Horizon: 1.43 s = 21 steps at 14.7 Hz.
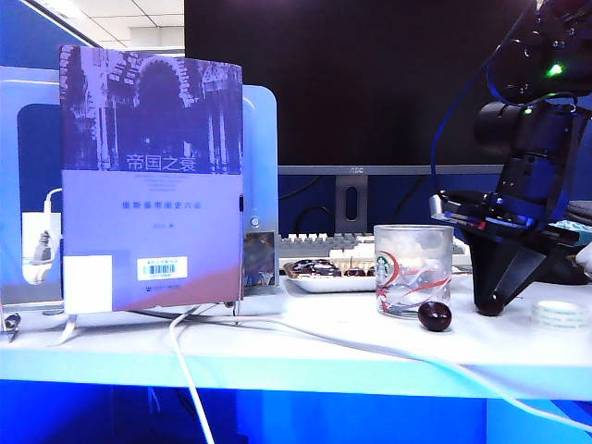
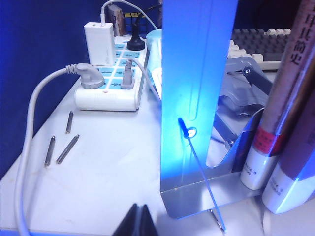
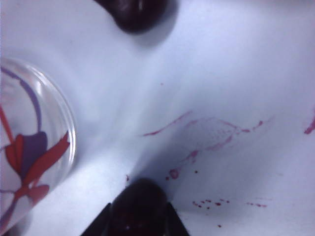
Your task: Pick up the cherry on the right side of the glass and put it inside the glass.
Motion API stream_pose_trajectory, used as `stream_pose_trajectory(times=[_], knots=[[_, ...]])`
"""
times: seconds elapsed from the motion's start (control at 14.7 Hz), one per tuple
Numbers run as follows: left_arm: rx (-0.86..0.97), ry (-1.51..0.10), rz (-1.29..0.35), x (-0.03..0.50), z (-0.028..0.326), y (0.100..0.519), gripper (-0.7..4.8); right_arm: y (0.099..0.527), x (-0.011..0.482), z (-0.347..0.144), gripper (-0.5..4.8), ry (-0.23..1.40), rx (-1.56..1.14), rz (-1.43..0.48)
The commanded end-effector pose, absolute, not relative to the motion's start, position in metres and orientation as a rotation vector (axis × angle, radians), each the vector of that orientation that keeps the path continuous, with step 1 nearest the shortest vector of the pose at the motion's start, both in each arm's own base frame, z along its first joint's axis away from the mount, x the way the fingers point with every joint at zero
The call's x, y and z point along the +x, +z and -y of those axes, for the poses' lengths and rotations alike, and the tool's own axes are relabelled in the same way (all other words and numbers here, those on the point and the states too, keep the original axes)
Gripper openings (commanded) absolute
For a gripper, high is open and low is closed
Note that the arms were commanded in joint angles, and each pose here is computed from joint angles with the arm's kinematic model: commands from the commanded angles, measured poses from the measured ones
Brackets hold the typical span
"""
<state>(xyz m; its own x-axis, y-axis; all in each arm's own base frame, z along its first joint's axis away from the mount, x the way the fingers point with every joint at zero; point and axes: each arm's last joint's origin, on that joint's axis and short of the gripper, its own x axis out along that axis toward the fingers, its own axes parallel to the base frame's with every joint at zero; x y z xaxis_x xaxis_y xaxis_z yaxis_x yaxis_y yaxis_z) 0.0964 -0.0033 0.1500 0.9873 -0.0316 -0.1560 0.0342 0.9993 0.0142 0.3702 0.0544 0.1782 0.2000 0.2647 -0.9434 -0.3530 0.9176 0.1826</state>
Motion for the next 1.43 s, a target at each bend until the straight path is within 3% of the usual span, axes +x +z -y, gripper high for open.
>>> stream_pose_trajectory(times=[0.07, 1.02, 1.43], knots=[[0.021, -0.037, -0.166, 0.096, 0.003, 0.149, -0.05, 0.183, 0.372, -0.055, 1.38, 0.430, -0.081, -1.285], [0.021, -0.037, -0.166, 0.096, 0.003, 0.149, -0.05, 0.278, 0.372, -0.055, 1.39, 0.434, -0.094, -1.112], [0.021, -0.037, -0.166, 0.096, 0.003, 0.149, -0.05, 0.293, 0.367, -0.064, 1.39, 0.751, 0.119, -1.062]])
